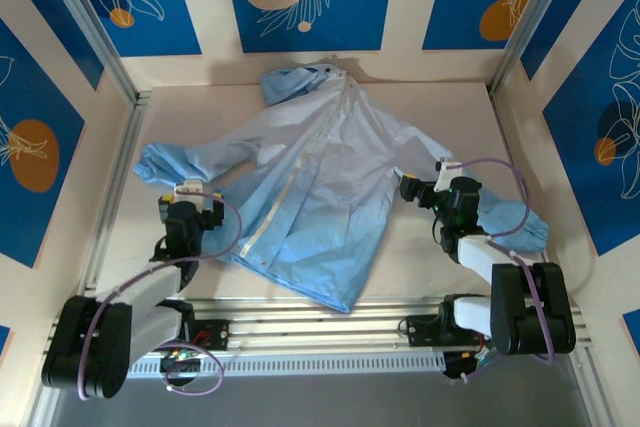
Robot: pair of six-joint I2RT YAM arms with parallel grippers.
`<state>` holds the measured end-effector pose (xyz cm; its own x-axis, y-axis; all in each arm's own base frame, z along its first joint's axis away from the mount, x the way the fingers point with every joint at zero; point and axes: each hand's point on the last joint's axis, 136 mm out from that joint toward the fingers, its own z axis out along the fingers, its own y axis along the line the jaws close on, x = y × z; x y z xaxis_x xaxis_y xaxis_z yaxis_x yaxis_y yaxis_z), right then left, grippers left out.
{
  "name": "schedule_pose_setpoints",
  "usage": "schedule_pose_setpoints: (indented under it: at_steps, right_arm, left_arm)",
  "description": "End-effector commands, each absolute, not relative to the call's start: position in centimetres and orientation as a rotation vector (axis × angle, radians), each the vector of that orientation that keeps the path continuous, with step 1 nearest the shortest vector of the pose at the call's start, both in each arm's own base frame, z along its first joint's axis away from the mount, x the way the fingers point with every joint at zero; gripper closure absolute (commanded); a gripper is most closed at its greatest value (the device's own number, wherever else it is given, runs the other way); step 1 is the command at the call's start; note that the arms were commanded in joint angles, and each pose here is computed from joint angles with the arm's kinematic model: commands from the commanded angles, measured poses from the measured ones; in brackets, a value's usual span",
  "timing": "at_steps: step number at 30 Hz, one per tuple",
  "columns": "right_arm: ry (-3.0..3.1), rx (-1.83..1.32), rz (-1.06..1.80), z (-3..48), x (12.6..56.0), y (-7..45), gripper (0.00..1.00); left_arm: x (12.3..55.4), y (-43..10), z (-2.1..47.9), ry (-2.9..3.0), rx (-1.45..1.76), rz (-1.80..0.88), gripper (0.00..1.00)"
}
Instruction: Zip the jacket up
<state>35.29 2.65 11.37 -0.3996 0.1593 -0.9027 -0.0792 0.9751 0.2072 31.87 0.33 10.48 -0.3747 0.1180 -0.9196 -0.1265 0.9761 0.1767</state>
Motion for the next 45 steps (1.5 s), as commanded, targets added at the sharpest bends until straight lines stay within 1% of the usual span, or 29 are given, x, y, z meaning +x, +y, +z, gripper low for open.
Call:
schedule_pose_setpoints:
  at_steps: [1,9,11,15,19,22,32,37,45]
  right_arm:
    - [1.912,0.021,0.235,12.4,35.8,2.5,0.01]
    - [1.867,-0.001,0.193,12.8,36.1,2.1,0.0]
    - [1.861,0.018,0.172,12.7,36.3,1.6,0.0]
    - [1.864,0.014,0.174,12.7,36.7,1.4,0.0]
    - [1.878,0.013,0.207,12.7,37.0,1.5,0.0]
    - [1.875,-0.004,0.238,12.5,37.3,1.9,0.0]
    - [1.899,-0.065,0.262,10.0,38.5,3.2,0.01]
    - [1.962,-0.064,0.271,9.4,39.6,3.3,0.01]
    - [1.958,-0.067,0.264,9.4,39.5,3.4,0.01]
  left_arm:
    - [33.2,1.2,13.1,1.817,-0.057,0.268,0.0]
    - [35.2,0.5,13.4,1.729,-0.043,0.212,0.0]
    - [35.8,0.7,12.8,1.723,-0.079,0.178,0.0]
    - [36.9,-0.6,11.0,1.741,-0.005,0.136,0.0]
    - [37.8,-0.6,10.2,1.797,-0.004,0.146,0.0]
    - [39.5,-1.4,9.2,1.902,0.051,0.131,0.0]
    - [39.4,-1.0,9.4,1.883,0.032,0.14,0.0]
    - [39.4,-1.0,9.4,1.883,0.032,0.138,0.0]
    - [39.4,-1.0,9.4,1.884,0.032,0.139,0.0]
